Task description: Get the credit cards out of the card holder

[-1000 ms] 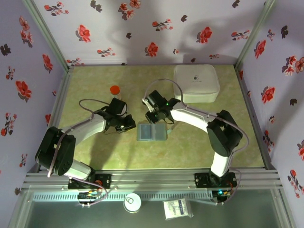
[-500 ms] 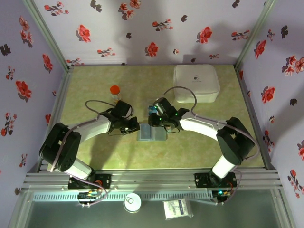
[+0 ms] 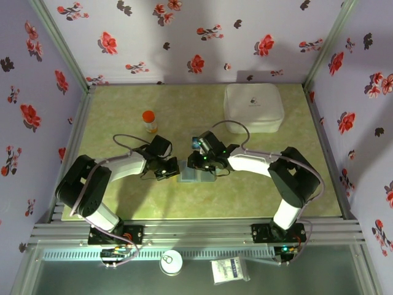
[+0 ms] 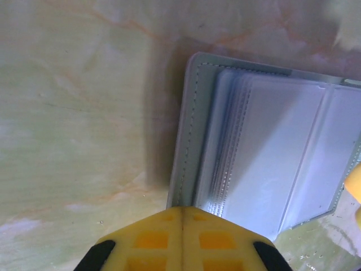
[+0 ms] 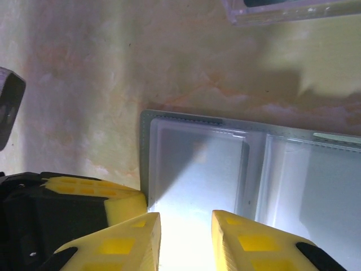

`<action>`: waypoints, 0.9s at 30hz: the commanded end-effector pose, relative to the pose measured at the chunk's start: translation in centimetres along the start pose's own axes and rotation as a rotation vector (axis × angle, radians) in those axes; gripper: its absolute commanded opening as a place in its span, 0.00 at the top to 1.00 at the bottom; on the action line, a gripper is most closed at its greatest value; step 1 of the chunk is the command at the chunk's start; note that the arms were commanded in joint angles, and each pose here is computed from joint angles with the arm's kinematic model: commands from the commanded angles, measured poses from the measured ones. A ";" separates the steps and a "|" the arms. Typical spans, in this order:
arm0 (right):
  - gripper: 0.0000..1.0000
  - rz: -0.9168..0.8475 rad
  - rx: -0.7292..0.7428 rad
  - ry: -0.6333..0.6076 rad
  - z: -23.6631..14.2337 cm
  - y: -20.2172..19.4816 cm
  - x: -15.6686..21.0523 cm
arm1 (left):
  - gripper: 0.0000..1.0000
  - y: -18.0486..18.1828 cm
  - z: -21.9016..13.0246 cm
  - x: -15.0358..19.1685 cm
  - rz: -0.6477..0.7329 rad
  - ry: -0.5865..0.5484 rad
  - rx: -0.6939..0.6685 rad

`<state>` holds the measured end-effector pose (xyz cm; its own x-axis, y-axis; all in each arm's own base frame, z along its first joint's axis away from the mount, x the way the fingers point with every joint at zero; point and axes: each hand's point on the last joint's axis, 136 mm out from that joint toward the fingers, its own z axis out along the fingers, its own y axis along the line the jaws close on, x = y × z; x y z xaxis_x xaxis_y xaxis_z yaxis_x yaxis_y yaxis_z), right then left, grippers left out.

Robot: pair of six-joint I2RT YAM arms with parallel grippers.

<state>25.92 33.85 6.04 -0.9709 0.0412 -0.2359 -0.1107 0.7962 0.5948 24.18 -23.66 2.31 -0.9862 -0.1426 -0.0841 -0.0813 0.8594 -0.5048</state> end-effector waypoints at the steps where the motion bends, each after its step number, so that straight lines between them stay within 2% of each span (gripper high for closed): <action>1: 0.70 0.023 -0.020 0.033 0.8 0.2 0.7 | 1.00 0.7 0.6 0.3 -0.002 0.004 -0.027; 16: 0.72 0.030 -0.007 0.088 1.9 -0.3 1.9 | 1.00 1.3 0.4 0.9 -0.016 0.018 -0.046; 27: 0.73 0.038 0.075 0.080 1.6 -2.0 2.1 | 1.00 1.7 0.5 1.3 -0.023 0.032 -0.061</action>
<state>24.69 34.03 3.72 -0.9876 0.0187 -0.1558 -0.0768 0.8080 0.5841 24.12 -23.55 1.92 -0.9864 -0.1437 -0.0794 -0.0857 0.8631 -0.4976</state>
